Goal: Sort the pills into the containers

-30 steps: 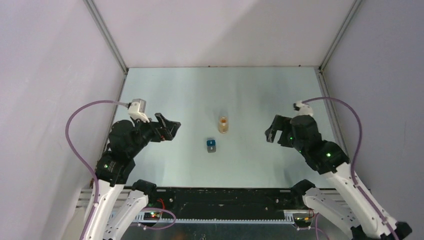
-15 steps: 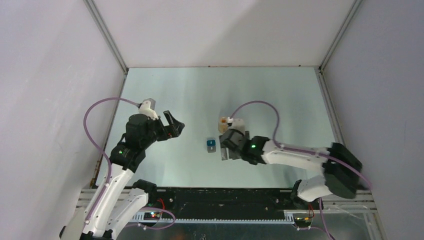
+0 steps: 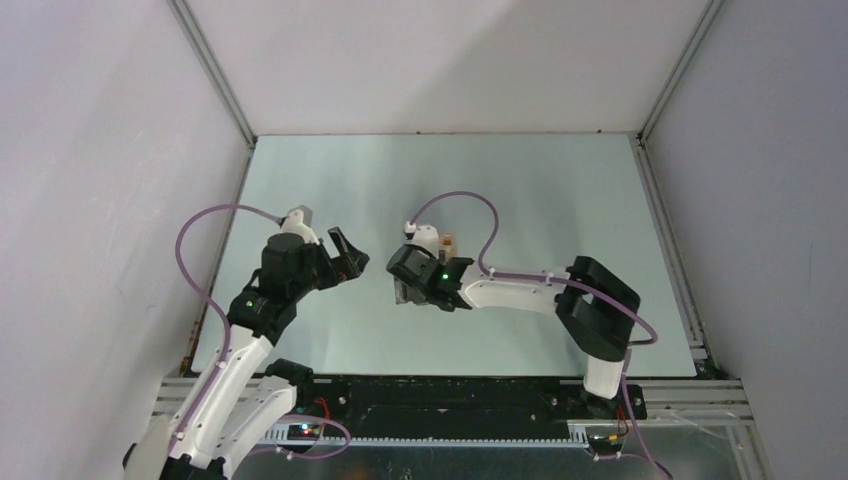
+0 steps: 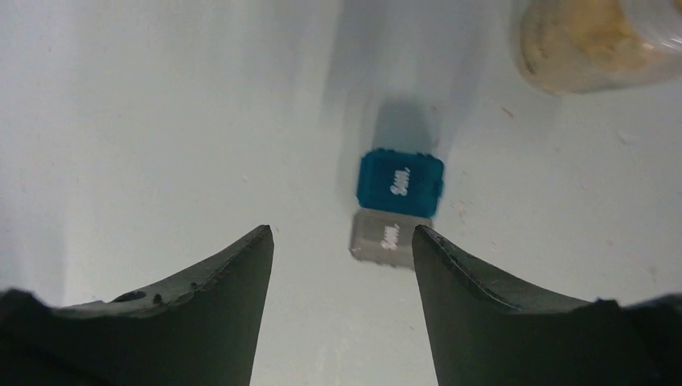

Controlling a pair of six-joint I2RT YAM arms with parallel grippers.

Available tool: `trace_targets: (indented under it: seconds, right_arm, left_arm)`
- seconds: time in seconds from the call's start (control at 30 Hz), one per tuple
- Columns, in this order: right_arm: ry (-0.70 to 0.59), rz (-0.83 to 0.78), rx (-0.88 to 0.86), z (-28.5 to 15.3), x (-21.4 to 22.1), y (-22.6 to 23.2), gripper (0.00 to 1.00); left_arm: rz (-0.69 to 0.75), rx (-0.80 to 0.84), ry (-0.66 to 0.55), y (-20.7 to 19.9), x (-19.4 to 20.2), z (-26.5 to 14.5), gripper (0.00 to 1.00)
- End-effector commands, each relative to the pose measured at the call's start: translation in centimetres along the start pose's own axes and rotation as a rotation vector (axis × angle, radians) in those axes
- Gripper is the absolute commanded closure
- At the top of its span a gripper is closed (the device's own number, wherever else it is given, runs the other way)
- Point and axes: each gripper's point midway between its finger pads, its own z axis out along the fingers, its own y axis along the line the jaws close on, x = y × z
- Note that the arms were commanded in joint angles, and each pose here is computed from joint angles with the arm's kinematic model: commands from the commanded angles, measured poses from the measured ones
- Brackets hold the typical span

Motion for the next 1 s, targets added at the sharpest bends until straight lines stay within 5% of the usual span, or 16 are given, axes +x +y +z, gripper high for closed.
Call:
trace_targets:
  seconds: [0.0, 0.5, 0.7, 0.97]
  right_arm:
    - [-0.012, 0.009, 0.056, 1.9, -1.2, 0.5, 0.31]
    - [-0.031, -0.001, 0.321, 2.9, -1.4, -3.4, 0.38]
    - [0.009, 0.011, 0.315, 3.5, -0.5, -3.8, 0.36]
    - [0.008, 0.084, 0.298, 3.0, 0.2, -4.4, 0.46]
  left_arm:
    - [-0.022, -0.013, -0.054, 0.0, -1.0, -0.4, 0.03]
    - [-0.015, -0.039, -0.092, 0.5, -1.5, -1.1, 0.02]
    - [-0.019, -0.03, -0.089, 0.4, -1.3, -1.1, 0.02]
    - [-0.006, 0.052, -0.002, -0.9, 0.8, -0.5, 0.11]
